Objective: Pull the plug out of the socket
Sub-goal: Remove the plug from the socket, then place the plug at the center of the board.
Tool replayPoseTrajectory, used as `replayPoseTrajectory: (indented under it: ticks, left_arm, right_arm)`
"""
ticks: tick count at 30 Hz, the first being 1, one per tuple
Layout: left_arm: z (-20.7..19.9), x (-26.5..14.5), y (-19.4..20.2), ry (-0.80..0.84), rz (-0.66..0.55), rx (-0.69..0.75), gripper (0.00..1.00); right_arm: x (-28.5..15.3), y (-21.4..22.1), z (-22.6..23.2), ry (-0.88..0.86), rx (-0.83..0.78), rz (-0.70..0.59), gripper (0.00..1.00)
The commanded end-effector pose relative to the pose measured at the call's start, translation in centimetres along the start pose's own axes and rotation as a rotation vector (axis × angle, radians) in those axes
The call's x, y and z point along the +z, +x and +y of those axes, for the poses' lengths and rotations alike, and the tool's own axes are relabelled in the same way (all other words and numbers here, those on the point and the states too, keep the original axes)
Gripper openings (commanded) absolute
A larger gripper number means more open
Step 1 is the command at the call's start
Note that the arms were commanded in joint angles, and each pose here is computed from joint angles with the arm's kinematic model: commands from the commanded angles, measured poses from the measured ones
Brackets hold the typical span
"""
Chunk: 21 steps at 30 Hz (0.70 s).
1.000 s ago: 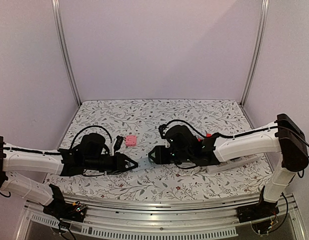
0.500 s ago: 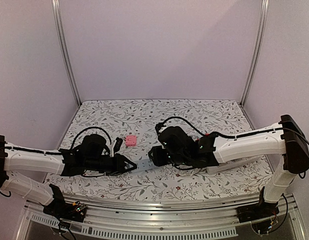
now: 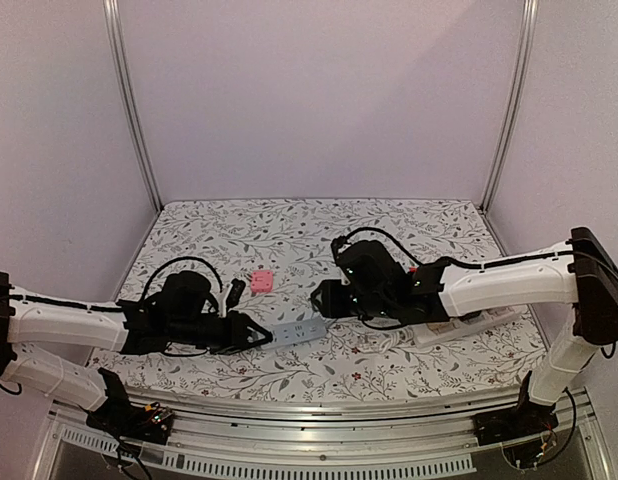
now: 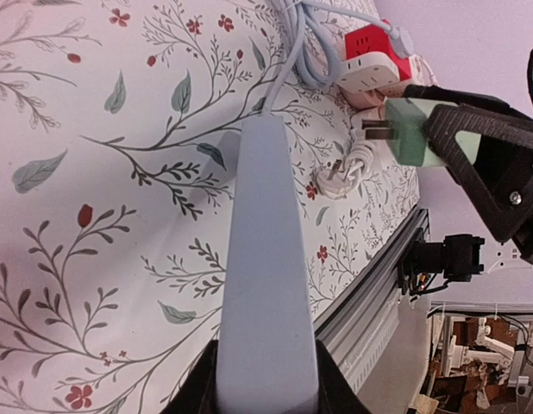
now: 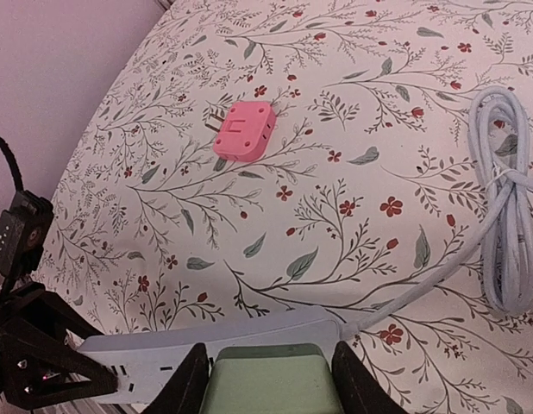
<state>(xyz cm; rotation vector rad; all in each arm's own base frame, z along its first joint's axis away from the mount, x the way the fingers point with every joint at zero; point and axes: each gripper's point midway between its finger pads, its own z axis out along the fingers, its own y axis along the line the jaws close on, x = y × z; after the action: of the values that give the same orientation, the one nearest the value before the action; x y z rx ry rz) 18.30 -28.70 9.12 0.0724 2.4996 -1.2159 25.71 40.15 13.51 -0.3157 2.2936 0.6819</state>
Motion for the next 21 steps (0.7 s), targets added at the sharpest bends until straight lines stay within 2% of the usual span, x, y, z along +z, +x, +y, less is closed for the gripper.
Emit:
replayPoseTrajectory:
  ticks: [1,9,21]
  left_arm:
    - [0.8,-0.1,1.8,0.008,0.072,0.004,0.00]
    - [3.3,-0.4,3.3,-0.064,0.092,-0.043,0.00]
    - [5.0,0.3,3.7,-0.124,0.110,-0.079,0.00]
  right_arm:
    - [-0.7,-1.8,1.5,-0.053,-0.012,-0.028,0.00]
    - [2.8,-1.5,2.6,-0.011,-0.104,0.039,0.00]
    - [8.6,0.3,4.4,-0.038,-0.072,0.103,0.01]
